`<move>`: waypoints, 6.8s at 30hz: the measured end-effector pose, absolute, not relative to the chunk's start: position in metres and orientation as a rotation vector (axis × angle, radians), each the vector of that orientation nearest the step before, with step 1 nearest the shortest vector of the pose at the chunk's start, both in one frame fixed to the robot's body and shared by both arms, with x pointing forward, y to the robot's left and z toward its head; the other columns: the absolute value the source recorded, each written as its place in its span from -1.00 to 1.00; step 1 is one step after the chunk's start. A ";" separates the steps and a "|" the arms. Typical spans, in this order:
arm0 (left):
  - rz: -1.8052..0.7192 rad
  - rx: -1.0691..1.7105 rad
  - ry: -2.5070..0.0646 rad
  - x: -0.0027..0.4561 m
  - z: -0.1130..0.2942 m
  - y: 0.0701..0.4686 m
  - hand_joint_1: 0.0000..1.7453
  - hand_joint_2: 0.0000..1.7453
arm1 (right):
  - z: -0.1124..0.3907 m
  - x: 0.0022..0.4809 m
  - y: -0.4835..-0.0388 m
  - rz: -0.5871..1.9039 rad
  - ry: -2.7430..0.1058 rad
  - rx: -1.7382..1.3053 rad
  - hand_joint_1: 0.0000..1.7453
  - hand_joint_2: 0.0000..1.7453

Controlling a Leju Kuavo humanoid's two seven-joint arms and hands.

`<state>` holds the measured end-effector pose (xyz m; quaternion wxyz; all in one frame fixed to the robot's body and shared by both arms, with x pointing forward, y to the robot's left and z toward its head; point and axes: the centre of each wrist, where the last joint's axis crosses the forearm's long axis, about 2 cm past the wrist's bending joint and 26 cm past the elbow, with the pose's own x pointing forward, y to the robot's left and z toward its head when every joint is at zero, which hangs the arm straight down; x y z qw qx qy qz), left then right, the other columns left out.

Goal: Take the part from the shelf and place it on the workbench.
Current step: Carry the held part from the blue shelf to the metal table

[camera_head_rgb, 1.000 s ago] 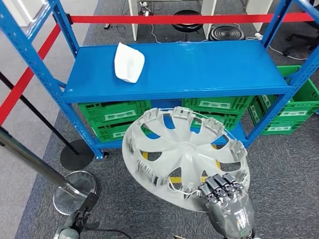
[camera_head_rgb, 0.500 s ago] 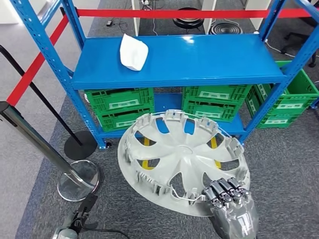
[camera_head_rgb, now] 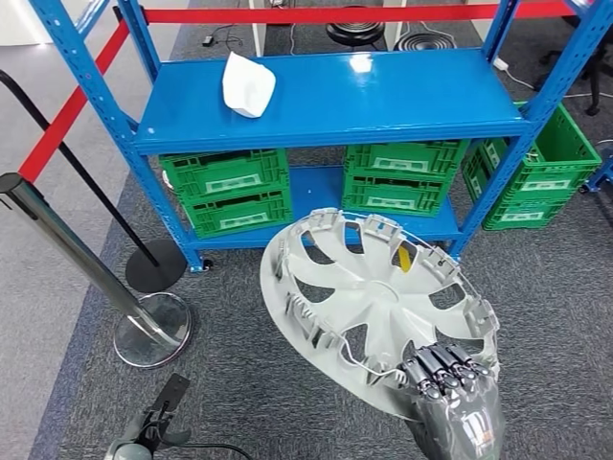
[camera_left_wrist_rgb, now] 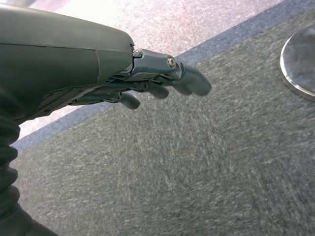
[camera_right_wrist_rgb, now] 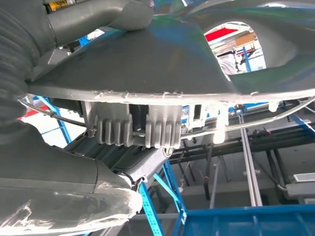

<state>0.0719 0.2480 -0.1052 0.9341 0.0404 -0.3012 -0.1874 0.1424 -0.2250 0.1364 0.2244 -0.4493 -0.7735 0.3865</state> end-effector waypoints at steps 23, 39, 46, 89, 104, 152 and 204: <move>-0.383 0.085 -0.613 0.070 -0.105 0.247 -1.00 1.00 | 0.143 0.138 -0.229 1.005 -2.124 -1.251 1.00 1.00; -0.379 0.086 -0.608 0.066 -0.106 0.246 -1.00 1.00 | 0.146 0.131 -0.233 0.972 -2.098 -1.262 1.00 1.00; -0.377 0.086 -0.606 0.065 -0.106 0.246 -1.00 1.00 | 0.148 0.129 -0.233 0.956 -2.097 -1.265 1.00 1.00; -0.376 0.091 -0.599 0.059 -0.107 0.249 -1.00 1.00 | 0.154 0.119 -0.236 0.892 -2.063 -1.266 1.00 1.00; -0.375 0.090 -0.601 0.060 -0.107 0.248 -1.00 1.00 | 0.155 0.117 -0.238 0.888 -2.057 -1.269 1.00 1.00; -0.369 0.084 -0.603 0.060 -0.107 0.247 -1.00 1.00 | 0.159 0.116 -0.240 0.867 -2.064 -1.268 1.00 1.00; -0.375 0.052 -0.614 0.061 -0.107 0.250 -1.00 1.00 | 0.158 0.110 -0.244 0.856 -2.017 -1.293 1.00 1.00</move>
